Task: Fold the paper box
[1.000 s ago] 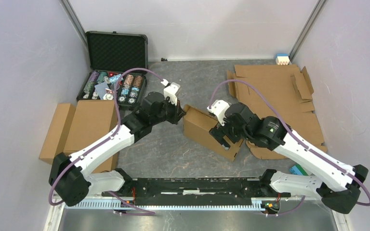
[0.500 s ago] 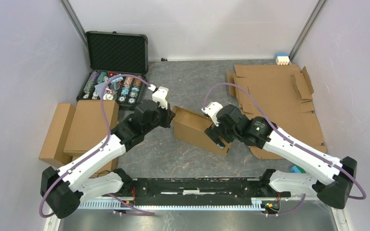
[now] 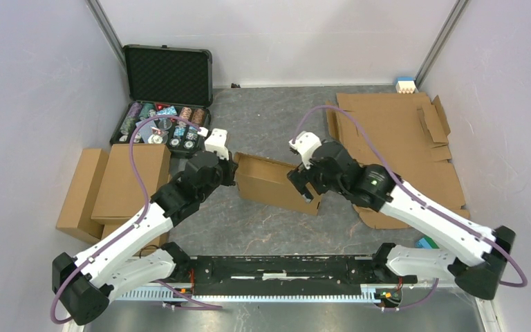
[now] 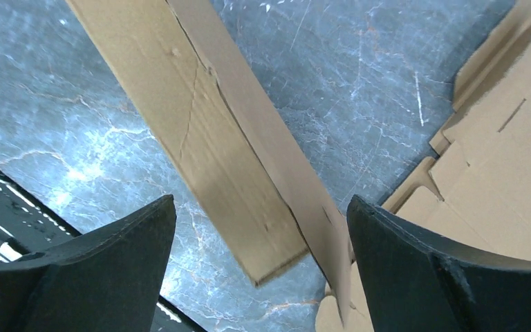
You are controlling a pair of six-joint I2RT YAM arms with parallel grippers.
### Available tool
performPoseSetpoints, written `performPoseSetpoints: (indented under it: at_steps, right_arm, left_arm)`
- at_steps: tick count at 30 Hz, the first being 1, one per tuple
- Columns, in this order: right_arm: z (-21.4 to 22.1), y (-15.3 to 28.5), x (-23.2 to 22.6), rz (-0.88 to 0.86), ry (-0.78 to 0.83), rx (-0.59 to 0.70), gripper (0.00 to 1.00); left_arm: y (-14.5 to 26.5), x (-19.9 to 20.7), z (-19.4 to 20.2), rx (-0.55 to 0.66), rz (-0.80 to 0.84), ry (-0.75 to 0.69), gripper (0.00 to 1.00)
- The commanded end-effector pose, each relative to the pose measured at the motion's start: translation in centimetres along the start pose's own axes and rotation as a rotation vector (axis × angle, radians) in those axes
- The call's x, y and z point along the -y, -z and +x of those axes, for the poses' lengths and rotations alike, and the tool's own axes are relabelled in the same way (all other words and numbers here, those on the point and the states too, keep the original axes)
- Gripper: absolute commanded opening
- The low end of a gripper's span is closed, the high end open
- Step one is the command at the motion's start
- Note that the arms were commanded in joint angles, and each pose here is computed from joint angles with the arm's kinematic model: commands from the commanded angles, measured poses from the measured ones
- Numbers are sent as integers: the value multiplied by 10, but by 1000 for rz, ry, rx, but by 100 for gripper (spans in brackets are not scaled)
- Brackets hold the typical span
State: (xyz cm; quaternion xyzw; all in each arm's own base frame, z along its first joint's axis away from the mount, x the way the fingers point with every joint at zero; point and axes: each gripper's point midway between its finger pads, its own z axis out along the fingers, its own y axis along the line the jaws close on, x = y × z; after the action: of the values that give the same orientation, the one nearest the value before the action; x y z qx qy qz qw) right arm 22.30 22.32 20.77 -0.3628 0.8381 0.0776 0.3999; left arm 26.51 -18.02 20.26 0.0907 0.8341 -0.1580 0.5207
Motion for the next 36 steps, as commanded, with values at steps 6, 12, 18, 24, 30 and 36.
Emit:
performPoseSetpoints:
  at_steps: [6,12,18,24,30,36]
  right_arm:
    - [10,63,37,151,-186,124,98]
    - [29,63,45,204,-202,94,92]
    - [25,53,58,293,-228,143,78]
    - [32,42,67,367,-202,151,63]
    - [29,37,71,389,-194,169,45]
    - [21,41,72,388,-207,181,11]
  left_arm:
    - [2,5,2,-54,-4,55,2]
    - [2,10,3,-81,13,68,2]
    - [6,15,-3,-104,25,74,2]
    - [6,17,-5,-122,24,69,2]
    - [7,19,-7,-125,31,68,2]
    - [10,20,-12,-123,33,68,2]
